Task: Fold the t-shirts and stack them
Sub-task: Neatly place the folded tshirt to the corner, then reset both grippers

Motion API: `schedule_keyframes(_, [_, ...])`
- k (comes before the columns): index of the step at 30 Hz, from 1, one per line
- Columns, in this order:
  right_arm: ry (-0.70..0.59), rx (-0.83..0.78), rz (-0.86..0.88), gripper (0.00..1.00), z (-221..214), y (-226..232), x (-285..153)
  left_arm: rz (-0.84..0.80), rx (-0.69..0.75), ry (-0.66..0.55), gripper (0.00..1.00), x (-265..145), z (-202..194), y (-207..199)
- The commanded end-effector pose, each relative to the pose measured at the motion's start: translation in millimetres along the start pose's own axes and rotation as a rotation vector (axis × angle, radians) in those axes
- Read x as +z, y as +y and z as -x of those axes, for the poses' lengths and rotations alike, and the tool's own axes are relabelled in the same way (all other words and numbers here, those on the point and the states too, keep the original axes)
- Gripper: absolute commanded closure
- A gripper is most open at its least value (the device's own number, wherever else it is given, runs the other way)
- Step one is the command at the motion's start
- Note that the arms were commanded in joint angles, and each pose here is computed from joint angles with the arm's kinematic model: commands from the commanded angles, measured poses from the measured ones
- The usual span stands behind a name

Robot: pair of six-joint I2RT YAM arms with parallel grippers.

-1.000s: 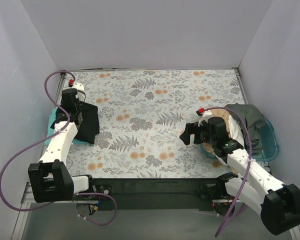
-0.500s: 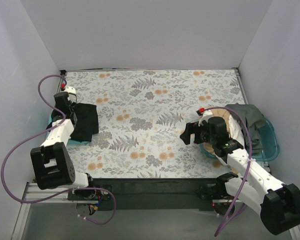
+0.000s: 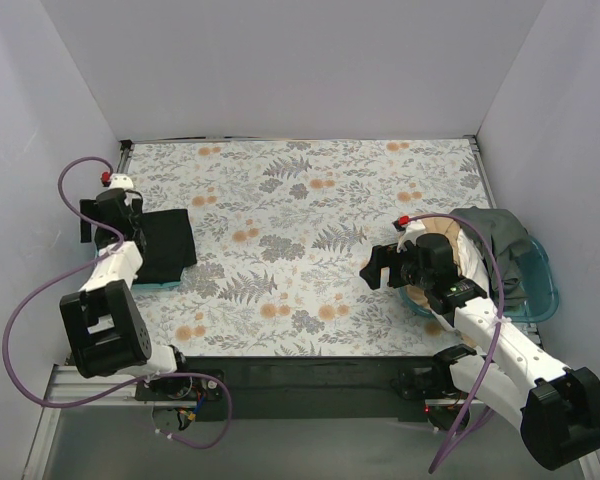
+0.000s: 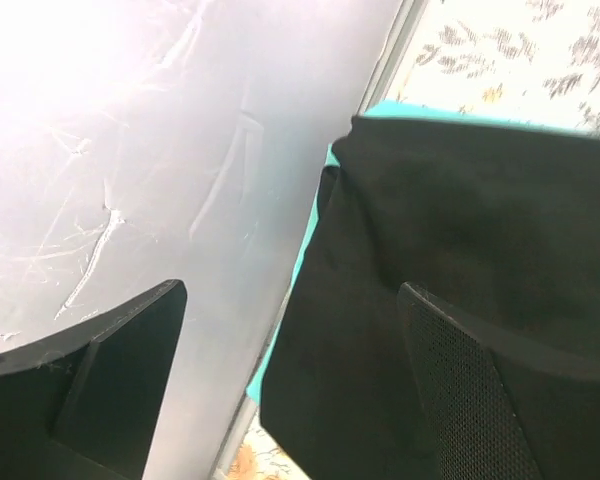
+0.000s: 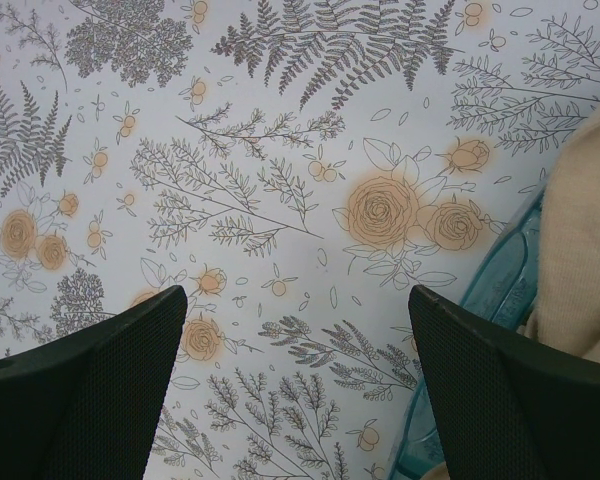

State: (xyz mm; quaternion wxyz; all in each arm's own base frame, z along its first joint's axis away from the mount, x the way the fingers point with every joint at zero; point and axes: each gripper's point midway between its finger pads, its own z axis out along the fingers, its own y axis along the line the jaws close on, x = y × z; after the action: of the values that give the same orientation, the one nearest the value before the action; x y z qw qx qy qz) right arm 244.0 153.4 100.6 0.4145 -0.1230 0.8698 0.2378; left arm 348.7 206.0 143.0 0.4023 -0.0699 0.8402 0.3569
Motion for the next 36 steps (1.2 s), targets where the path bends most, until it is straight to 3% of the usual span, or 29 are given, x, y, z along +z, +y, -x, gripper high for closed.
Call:
schedule_keyframes(1, [0.131, 0.032, -0.11, 0.02, -41.7, -26.3, -3.8, 0.058, -0.162, -0.094, 0.13, -5.7, 45.5, 23.2])
schedule_keyframes(5, [0.124, 0.034, -0.114, 0.02, -40.7, -26.3, -4.6, -0.089, -0.341, -0.129, 0.11, -18.8, 97.1, 17.1])
schedule_keyframes(8, [0.117, 0.038, -0.115, 0.02, -38.8, -26.5, -5.2, -0.226, -0.508, -0.076, 0.11, -23.8, 114.6, -6.3])
schedule_keyframes(13, [0.09, 0.033, -0.118, 0.02, -33.0, -25.7, -7.6, -0.294, -0.747, -0.065, 0.09, -41.5, 150.6, -30.4])
schedule_keyframes(18, [0.045, 0.029, -0.114, 0.02, -23.2, -23.3, -12.2, -0.444, -0.779, -0.089, 0.07, -98.9, 174.2, -87.4])
schedule_keyframes(19, [0.037, 0.028, -0.113, 0.02, -21.5, -23.1, -13.1, -0.485, -0.741, -0.078, 0.07, -118.5, 166.9, -114.8])
schedule_keyframes(21, [0.015, 0.03, -0.113, 0.02, -17.3, -22.1, -15.6, -0.576, -0.787, -0.07, 0.07, -150.6, 159.1, -129.3])
schedule_keyframes(22, [0.005, 0.029, -0.104, 0.02, -14.9, -20.2, -16.4, -0.667, -0.774, -0.01, 0.07, -166.7, 132.9, -155.6])
schedule_keyframes(24, [-0.022, 0.019, -0.087, 0.02, -7.4, -16.2, -18.7, -0.751, -0.847, 0.019, 0.07, -193.8, 118.9, -162.5])
schedule_keyframes(26, [-0.042, 0.014, -0.081, 0.02, -3.5, -15.1, -18.4, -0.758, -0.869, 0.098, 0.07, -198.6, 80.9, -177.7])
schedule_keyframes(29, [-0.036, 0.019, -0.034, 0.02, -3.2, -6.9, -15.8, -0.819, -0.886, 0.123, 0.06, -216.2, 51.1, -196.3])
schedule_keyframes(36, [-0.073, 0.035, -0.025, 0.02, -4.9, -8.1, -9.7, -0.828, -0.753, 0.139, 0.05, -233.1, 13.7, -214.9])
